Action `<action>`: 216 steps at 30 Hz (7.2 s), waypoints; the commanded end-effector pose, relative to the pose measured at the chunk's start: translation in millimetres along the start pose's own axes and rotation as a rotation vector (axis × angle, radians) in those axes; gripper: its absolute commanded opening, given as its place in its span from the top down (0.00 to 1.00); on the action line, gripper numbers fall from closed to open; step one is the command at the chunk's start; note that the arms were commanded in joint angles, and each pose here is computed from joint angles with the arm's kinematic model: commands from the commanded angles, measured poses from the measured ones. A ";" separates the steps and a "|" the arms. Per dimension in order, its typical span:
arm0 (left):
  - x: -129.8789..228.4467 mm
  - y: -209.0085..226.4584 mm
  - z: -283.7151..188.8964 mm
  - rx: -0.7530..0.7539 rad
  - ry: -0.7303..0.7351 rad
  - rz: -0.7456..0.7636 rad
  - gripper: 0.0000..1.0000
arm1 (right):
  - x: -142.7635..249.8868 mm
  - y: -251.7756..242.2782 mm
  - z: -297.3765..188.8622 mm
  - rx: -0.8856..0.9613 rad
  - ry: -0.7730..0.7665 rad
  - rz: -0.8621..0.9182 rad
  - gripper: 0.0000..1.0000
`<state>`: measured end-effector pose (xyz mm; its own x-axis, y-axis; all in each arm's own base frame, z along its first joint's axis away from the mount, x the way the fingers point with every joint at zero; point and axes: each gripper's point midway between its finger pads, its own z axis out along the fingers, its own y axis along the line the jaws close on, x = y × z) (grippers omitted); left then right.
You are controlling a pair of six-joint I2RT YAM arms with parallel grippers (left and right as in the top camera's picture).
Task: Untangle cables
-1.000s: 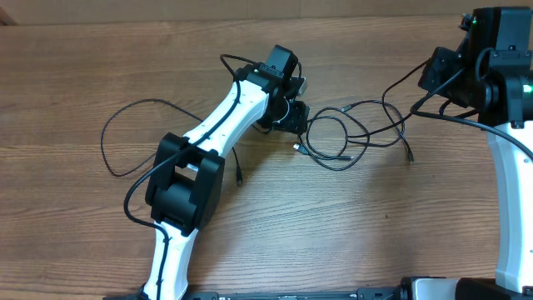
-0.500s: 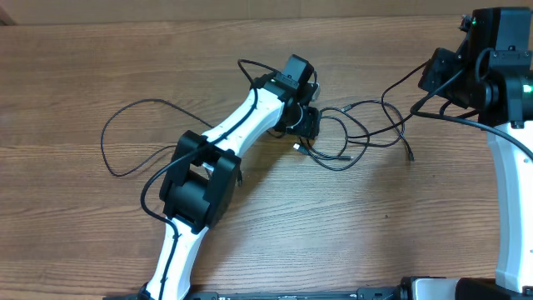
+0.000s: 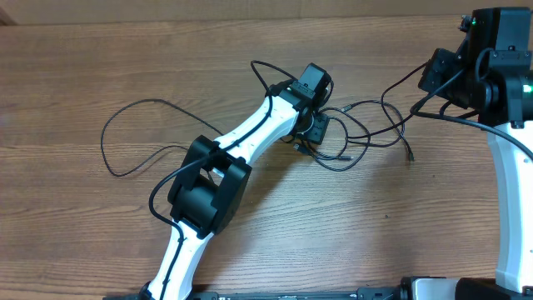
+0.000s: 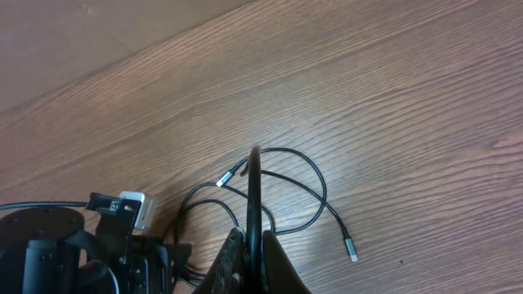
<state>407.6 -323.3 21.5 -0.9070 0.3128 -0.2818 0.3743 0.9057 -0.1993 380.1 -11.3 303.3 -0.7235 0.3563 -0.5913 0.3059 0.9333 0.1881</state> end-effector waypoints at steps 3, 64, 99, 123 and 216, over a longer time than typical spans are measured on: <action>2.4 6.8 5.3 -0.050 -0.001 -0.045 0.41 | -7.9 -1.5 -16.6 -0.004 -0.048 0.010 0.96; 44.8 255.6 -230.3 -0.644 -0.129 -0.559 0.96 | -19.2 -136.9 -50.5 0.607 -0.210 0.316 0.96; 83.9 277.2 -250.7 -0.772 -0.086 -0.778 0.96 | -23.6 -273.0 -78.4 0.701 -0.394 0.938 0.96; 31.6 148.4 -197.1 -0.079 -0.033 -0.300 0.96 | -28.1 -146.9 11.4 0.144 -0.005 0.329 0.96; 37.9 124.8 -247.6 -0.045 -0.118 -0.216 0.96 | -19.2 -156.4 43.7 0.131 0.037 0.335 0.96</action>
<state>375.9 -122.3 213.8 -0.9411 0.0517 -0.3342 0.1299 0.9677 -0.2162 378.5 -159.3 264.6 -0.5824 0.6333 -0.5097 0.5628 0.7665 0.3094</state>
